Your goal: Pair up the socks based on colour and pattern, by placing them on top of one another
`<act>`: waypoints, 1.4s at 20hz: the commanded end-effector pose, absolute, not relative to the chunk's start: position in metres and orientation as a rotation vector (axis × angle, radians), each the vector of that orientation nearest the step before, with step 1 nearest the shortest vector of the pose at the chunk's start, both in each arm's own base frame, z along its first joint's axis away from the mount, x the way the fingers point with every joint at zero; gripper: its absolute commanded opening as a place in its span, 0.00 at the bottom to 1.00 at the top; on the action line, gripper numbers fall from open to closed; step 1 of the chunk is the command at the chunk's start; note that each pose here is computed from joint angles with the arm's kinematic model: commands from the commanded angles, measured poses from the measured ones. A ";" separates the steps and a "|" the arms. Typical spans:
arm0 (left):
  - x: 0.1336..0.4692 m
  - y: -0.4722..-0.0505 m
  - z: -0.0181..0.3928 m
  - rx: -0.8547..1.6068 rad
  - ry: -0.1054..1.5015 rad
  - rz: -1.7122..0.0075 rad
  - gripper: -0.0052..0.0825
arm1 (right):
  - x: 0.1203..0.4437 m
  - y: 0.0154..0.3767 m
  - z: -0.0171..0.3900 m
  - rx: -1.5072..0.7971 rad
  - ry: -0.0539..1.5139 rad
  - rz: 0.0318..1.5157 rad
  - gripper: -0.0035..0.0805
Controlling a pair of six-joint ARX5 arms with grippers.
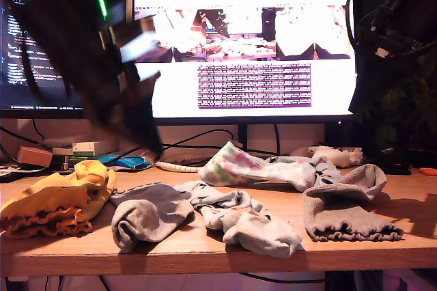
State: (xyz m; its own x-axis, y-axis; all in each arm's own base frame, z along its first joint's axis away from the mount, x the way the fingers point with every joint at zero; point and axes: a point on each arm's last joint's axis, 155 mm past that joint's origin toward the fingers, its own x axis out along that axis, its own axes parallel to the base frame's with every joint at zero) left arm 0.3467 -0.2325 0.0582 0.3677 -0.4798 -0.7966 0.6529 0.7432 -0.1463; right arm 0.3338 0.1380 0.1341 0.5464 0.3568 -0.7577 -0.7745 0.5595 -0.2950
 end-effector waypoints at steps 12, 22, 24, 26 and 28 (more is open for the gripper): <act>0.360 -0.212 -0.009 0.271 1.046 -0.658 0.04 | 0.350 0.147 0.144 -0.668 0.605 0.731 0.03; 0.412 -0.198 0.015 0.570 0.869 -0.578 0.04 | 0.349 0.153 0.147 -0.679 0.575 0.766 0.03; 0.414 -0.206 0.023 0.574 0.860 -0.592 0.04 | 0.349 0.153 0.147 -0.736 0.554 0.787 0.10; 0.410 -0.217 0.031 0.576 0.872 -0.621 0.04 | 0.348 0.153 0.147 -0.772 0.541 0.801 0.20; 0.406 -0.226 0.038 0.579 0.871 -0.642 0.05 | 0.344 0.152 0.139 -0.805 0.563 0.826 0.24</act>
